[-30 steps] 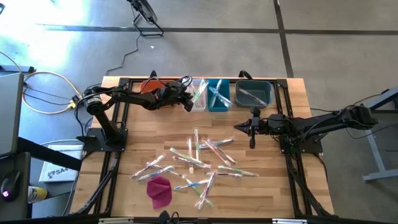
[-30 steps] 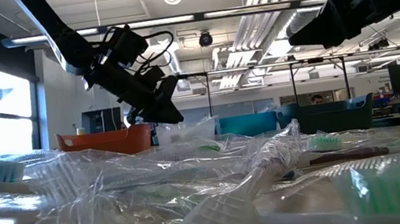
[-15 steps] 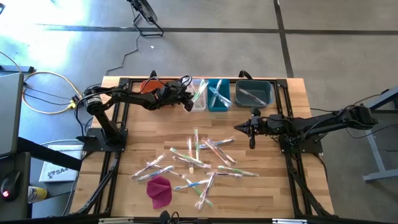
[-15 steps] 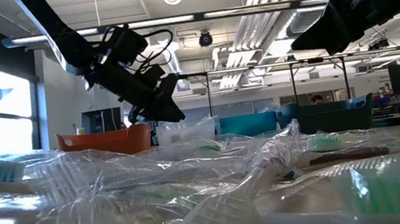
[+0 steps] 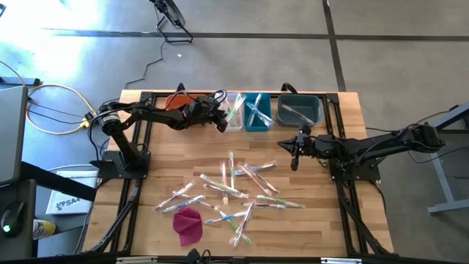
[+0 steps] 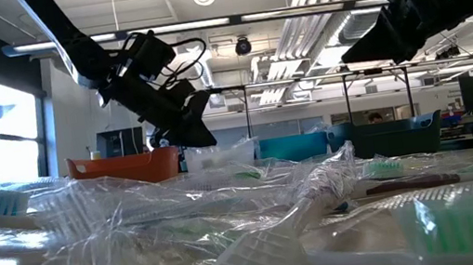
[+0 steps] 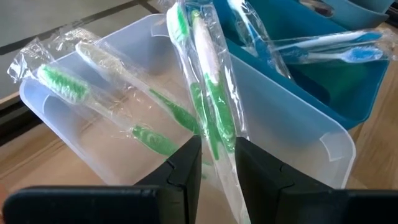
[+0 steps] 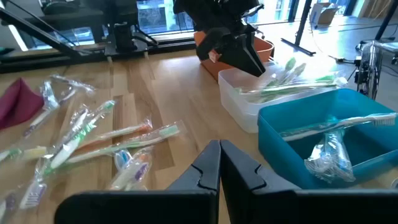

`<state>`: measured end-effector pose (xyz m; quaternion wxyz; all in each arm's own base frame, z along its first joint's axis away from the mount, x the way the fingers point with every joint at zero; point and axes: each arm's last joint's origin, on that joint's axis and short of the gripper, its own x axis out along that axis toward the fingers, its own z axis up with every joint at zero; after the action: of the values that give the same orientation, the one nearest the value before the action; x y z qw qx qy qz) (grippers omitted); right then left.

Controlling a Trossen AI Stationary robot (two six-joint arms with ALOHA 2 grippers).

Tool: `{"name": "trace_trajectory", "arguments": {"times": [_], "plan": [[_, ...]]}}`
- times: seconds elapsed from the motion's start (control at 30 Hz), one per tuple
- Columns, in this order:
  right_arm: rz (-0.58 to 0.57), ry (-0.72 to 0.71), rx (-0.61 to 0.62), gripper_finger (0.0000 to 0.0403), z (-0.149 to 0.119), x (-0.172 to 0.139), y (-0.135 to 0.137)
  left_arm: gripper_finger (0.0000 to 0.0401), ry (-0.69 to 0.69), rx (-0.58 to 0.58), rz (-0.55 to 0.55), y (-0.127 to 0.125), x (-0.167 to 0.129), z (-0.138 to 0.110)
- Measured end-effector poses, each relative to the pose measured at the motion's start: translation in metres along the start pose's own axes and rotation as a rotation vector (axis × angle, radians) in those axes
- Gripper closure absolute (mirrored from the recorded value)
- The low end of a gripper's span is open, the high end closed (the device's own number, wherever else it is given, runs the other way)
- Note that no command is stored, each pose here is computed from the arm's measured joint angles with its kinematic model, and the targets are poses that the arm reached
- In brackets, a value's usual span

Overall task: Pick & Place Toothbrushes
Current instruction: Put the blue toothbrush into the blue bin

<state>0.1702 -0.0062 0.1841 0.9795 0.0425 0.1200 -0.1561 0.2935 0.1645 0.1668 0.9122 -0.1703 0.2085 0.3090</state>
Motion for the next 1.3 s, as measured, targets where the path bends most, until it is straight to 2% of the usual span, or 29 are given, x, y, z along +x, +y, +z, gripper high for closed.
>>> {"name": "trace_trajectory", "arguments": {"times": [0.43, 0.67, 1.07, 1.3], "plan": [[0.002, -0.008, 0.133, 0.04, 0.001, 0.0, 0.0, 0.0306, 0.001, -0.003, -0.001, 0.0, 0.0, 0.0], [0.002, -0.008, 0.14, 0.04, 0.001, 0.0, 0.0, 0.0306, -0.027, 0.009, -0.015, -0.004, 0.0, 0.002], [0.002, -0.008, 0.138, 0.0401, 0.001, 0.0, 0.0, 0.0306, -0.077, 0.105, -0.059, -0.029, -0.014, 0.007], [0.002, -0.007, 0.137, 0.0401, 0.001, 0.0, 0.0, 0.0306, -0.115, 0.185, 0.007, -0.048, -0.032, 0.012]]}}
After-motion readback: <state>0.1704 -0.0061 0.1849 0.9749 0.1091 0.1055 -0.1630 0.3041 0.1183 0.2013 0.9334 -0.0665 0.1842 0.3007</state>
